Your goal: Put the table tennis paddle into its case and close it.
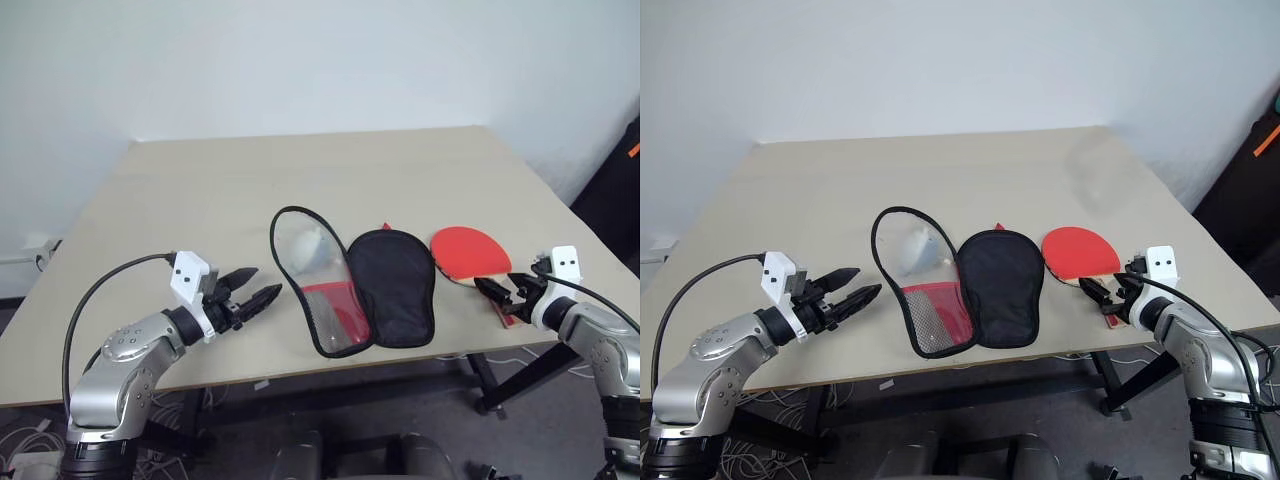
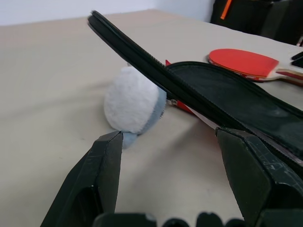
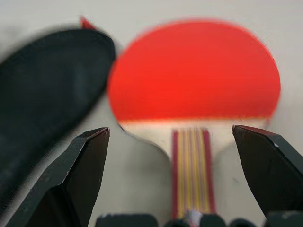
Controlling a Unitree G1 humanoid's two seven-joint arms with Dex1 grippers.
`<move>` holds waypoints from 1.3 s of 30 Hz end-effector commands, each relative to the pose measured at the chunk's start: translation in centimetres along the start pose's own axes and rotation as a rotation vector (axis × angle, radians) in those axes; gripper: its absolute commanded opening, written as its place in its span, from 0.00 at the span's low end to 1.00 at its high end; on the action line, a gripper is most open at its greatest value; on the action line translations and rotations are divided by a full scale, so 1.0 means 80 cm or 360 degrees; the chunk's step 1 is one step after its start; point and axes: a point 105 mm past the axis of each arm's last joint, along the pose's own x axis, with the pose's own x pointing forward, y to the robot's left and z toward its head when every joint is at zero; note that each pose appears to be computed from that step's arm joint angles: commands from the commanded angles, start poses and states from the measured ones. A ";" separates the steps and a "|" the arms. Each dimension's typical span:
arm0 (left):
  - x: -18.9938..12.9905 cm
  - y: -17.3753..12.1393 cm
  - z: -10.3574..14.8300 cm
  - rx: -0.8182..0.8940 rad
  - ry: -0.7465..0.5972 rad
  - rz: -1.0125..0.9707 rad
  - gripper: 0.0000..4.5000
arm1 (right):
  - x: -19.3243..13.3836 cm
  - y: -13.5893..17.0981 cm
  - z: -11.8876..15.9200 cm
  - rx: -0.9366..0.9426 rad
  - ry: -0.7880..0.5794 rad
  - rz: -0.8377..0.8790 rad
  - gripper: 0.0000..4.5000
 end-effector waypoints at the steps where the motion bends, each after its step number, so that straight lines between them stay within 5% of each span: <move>1: -0.001 -0.012 0.016 0.0070 -0.0029 -0.0101 0.74 | -0.002 -0.006 0.018 -0.0043 -0.0015 -0.0009 0.99; 21: -0.001 -0.059 0.047 0.0185 -0.0047 -0.0530 0.74 | 0.025 -0.003 -0.005 -0.0046 0.0145 -0.0040 0.99; 24: 0.002 -0.061 0.047 0.0193 -0.0037 -0.0546 0.74 | 0.028 -0.002 -0.011 -0.0069 0.0166 -0.0058 0.87; 33: 0.002 -0.062 0.047 0.0195 -0.0026 -0.0554 0.74 | 0.027 0.004 -0.025 -0.0073 0.0256 -0.0012 0.26; 39: 0.004 -0.060 0.045 0.0194 -0.0019 -0.0552 0.74 | 0.026 0.004 -0.030 -0.0058 0.0311 -0.0008 0.26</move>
